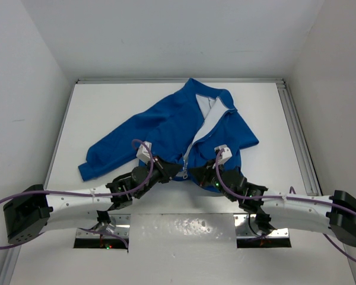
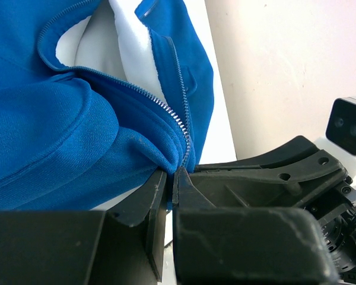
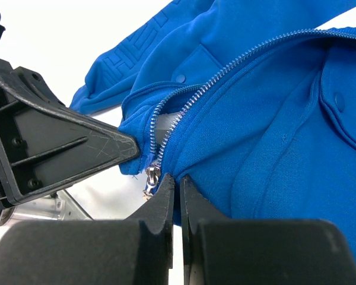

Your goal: Zip up the jacket

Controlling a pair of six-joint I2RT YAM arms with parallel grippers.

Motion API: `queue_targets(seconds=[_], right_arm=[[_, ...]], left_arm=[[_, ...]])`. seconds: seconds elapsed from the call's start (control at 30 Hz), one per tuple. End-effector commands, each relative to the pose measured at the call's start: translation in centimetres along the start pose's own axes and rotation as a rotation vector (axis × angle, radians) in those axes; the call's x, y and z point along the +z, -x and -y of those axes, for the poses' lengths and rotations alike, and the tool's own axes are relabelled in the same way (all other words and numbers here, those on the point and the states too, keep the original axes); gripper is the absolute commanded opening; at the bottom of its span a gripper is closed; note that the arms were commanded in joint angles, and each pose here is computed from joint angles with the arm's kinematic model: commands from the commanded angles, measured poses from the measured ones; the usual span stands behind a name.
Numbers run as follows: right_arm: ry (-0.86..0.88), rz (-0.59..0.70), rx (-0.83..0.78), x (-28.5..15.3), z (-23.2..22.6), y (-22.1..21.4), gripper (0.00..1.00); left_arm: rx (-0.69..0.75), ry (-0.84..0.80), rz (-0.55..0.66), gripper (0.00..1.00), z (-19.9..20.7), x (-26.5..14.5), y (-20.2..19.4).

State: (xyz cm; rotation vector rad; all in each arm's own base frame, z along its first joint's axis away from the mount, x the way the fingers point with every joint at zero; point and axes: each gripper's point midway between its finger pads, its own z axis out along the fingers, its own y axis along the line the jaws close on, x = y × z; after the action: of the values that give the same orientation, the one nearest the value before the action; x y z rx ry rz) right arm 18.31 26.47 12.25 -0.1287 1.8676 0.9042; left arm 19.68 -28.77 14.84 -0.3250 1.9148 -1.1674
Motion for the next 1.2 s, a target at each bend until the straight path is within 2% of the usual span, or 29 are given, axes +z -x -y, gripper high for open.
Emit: queue_targets(seconds=[0.0, 0.47, 1.17], right_arm=[[0.047, 0.067, 0.022, 0.3, -1.8, 2.1, 0.00], [0.051, 0.081, 0.041, 0.5, -2.5, 3.0, 0.00], [0.008, 0.085, 0.156, 1.2, -2.8, 3.3, 0.00]], left_arm=[[-0.032, -0.055, 0.015, 0.00, 1.3, 0.0, 0.6], [-0.017, -0.037, 0.015, 0.00, 0.6, 0.0, 0.3], [0.013, -0.039, 0.017, 0.00, 0.2, -0.3, -0.3]])
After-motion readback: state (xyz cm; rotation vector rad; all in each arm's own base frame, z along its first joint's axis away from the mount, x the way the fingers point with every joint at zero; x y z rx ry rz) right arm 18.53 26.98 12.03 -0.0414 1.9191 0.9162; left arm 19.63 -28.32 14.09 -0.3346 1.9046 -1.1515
